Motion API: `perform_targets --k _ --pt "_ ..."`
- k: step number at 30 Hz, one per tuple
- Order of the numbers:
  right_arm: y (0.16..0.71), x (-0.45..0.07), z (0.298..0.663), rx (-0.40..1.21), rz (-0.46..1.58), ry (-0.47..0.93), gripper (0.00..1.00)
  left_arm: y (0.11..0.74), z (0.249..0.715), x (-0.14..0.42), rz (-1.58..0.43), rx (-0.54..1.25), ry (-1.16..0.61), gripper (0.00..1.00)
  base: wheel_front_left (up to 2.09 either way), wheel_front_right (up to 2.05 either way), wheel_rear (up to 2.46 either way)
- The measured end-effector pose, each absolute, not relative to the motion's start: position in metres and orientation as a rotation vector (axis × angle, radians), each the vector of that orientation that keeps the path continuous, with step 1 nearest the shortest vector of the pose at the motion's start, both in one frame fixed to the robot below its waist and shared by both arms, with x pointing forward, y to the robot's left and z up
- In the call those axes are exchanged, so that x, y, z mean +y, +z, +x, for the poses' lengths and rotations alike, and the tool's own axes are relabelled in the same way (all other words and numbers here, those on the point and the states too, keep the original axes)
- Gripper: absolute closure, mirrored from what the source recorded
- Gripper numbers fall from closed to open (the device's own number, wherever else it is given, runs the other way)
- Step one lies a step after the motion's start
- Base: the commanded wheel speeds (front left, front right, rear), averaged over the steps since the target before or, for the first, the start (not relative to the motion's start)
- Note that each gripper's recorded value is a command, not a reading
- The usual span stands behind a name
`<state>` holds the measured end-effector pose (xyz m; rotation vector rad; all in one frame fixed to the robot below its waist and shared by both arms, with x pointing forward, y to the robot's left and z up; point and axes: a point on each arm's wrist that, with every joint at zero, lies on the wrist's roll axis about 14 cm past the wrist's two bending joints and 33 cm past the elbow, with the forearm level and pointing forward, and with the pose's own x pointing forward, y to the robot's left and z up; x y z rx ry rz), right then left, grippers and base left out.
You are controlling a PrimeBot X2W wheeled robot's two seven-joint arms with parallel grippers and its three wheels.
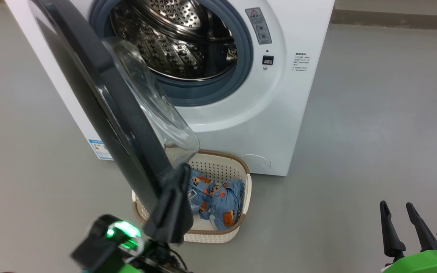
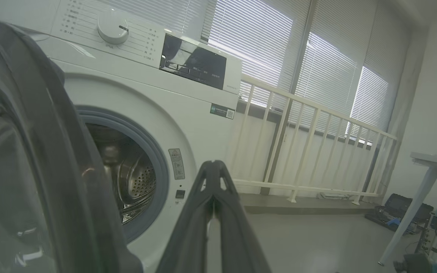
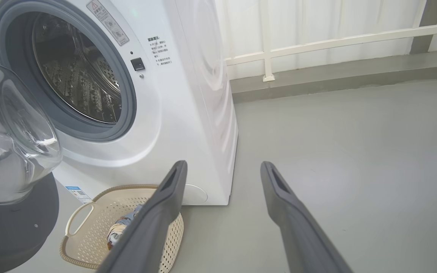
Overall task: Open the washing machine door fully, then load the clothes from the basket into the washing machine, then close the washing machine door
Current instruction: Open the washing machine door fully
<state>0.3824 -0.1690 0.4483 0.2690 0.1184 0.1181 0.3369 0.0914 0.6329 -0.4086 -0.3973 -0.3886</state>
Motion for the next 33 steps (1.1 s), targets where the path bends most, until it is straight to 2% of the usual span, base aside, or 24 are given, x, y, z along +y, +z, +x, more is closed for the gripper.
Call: perform_targets --k 14,24,33 --pt "0.442 -0.173 0.382 0.134 0.264 0.105 0.0 0.548 0.344 0.053 -0.447 -0.115 -0.457 1.0 0.0 0.0 0.0" --pt "0.446 -0.173 0.381 0.122 0.265 0.104 0.0 0.519 0.351 0.057 -0.436 -0.029 -0.423 1.0 0.0 0.0 0.0" --pt "0.447 -0.173 0.381 0.119 0.265 0.107 0.0 0.52 0.365 0.073 -0.434 -0.041 -0.369 1.0 0.0 0.0 0.0"
